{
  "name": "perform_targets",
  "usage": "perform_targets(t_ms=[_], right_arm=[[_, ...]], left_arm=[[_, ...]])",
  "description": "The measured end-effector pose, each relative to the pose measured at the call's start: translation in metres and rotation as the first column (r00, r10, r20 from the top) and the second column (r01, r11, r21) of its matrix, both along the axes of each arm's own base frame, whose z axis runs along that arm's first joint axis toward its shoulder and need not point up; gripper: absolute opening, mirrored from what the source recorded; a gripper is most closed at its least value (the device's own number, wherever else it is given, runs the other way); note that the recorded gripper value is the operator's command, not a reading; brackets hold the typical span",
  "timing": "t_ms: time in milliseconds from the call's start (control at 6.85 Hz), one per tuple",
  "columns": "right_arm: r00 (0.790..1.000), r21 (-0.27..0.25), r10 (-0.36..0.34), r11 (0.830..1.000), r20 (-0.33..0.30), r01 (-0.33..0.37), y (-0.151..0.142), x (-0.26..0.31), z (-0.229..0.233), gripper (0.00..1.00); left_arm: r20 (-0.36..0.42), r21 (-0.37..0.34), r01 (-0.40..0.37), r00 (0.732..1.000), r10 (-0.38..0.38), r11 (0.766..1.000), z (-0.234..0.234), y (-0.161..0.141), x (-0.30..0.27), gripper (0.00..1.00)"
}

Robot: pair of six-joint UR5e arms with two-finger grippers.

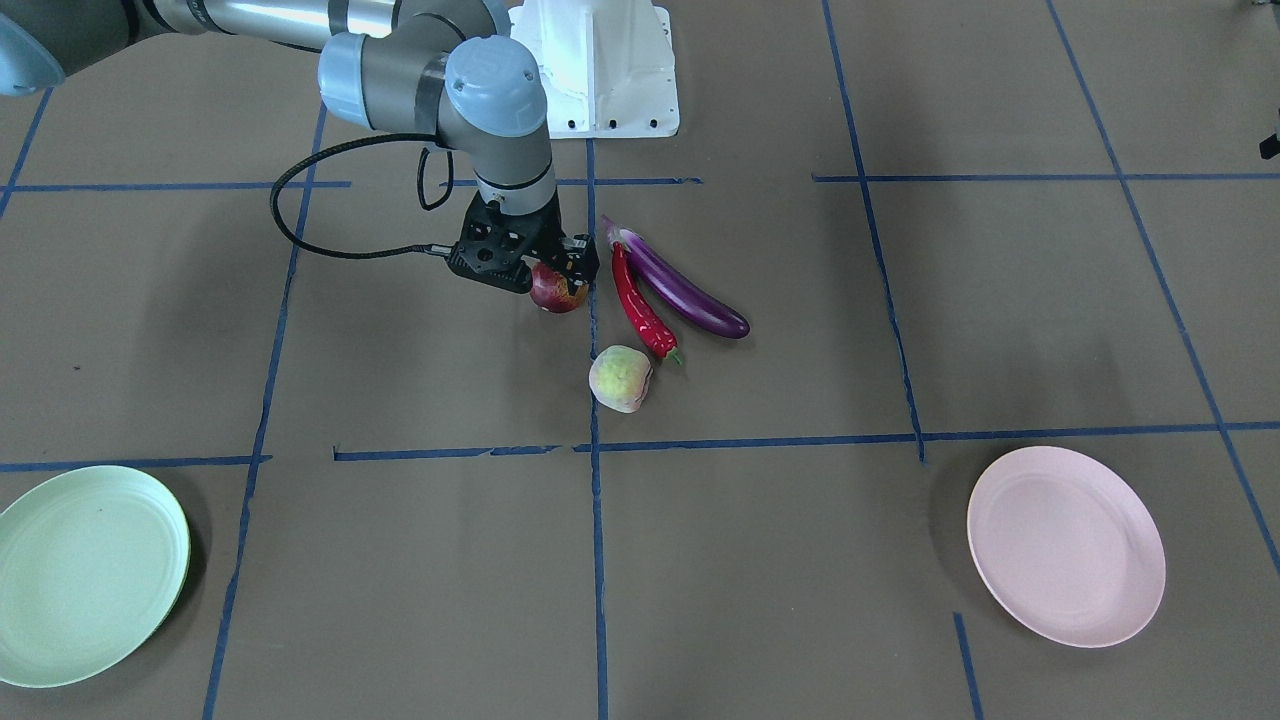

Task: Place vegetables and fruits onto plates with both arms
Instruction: 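Reach the right gripper down and grasp the red apple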

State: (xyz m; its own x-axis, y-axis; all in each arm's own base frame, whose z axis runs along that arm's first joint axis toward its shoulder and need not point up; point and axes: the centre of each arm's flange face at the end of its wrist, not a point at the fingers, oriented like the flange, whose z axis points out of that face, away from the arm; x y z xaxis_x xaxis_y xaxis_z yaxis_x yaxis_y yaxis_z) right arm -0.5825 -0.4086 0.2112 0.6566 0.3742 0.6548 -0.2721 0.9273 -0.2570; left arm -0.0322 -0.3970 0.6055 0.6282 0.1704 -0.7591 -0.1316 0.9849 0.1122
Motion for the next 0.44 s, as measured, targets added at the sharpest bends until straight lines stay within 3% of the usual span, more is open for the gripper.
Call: perform_targets(t_ms=[146, 292, 438], right_arm=[[1.000, 0.000, -0.011, 1.000, -0.012, 0.011, 0.008, -0.009, 0.006, 0.94], [0.999, -0.003, -0.021, 1.000, -0.025, 0.021, 0.013, -0.017, 0.012, 0.61], [0.999, -0.005, -0.026, 1.000, -0.031, 0.026, 0.016, -0.021, 0.014, 0.13]], left_arm=[[-0.013, -0.007, 0.021, 1.000, -0.021, 1.000, -0.008, -0.005, 0.017, 1.00], [-0.027, -0.013, 0.037, 0.999, -0.037, 0.999, -0.016, -0.009, 0.035, 1.00], [-0.042, -0.021, 0.055, 0.998, -0.056, 0.998, -0.025, -0.011, 0.055, 1.00]])
